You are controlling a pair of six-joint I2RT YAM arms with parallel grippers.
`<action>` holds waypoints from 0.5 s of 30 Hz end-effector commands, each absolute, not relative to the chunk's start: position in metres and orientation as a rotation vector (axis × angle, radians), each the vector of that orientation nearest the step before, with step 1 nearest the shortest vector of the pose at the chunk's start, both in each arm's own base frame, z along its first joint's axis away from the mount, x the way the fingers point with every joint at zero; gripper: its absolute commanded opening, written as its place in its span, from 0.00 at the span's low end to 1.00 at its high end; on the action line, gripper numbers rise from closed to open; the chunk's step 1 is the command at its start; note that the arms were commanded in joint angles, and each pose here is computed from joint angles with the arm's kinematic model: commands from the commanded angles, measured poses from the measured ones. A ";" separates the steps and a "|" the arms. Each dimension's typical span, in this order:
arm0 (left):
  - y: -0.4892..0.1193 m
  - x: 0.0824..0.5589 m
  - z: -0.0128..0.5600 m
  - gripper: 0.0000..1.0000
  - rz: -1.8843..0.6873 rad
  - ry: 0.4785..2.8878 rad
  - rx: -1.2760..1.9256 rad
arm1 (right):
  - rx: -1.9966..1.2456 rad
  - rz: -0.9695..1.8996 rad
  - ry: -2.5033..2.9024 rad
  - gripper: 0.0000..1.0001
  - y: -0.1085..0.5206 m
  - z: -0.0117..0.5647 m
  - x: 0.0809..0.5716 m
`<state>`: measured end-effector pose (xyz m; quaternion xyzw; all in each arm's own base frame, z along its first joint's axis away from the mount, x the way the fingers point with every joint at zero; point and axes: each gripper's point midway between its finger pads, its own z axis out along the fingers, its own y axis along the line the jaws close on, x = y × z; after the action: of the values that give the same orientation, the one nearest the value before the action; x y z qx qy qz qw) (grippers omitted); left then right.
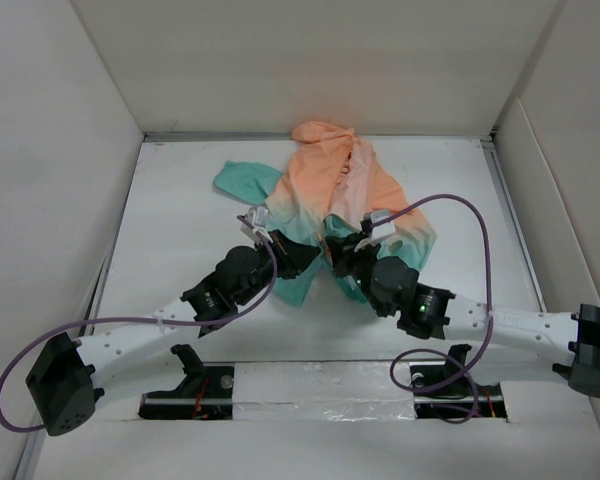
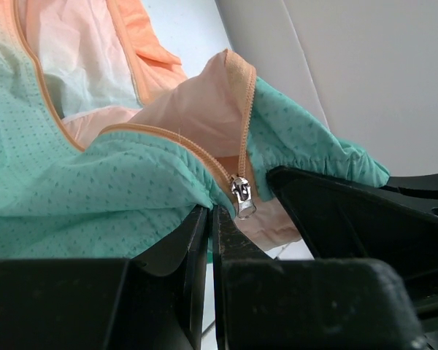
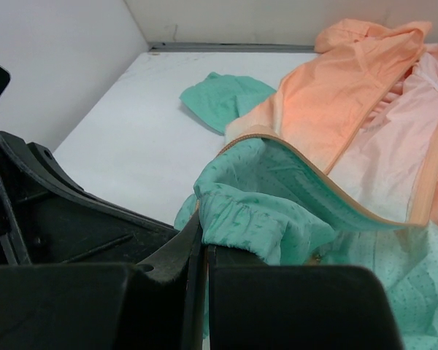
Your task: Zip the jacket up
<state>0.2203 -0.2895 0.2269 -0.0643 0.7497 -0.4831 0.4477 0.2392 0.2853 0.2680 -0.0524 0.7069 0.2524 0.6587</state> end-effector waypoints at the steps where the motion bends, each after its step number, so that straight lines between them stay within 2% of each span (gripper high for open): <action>1: -0.295 0.217 0.245 0.00 -1.209 1.835 -0.089 | -0.109 0.567 1.580 0.00 0.293 0.295 0.243; 8: -0.298 0.205 0.239 0.00 -1.231 1.868 -0.003 | -0.191 0.509 1.652 0.00 0.308 0.284 0.246; 15: -0.291 0.195 0.221 0.00 -1.206 1.929 0.024 | -0.216 0.557 1.695 0.00 0.310 0.268 0.272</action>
<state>0.2103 -0.2877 0.2133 -0.0237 0.7741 -0.4620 0.4322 0.2610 0.3009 0.2439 -0.1033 0.7530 0.2046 0.6169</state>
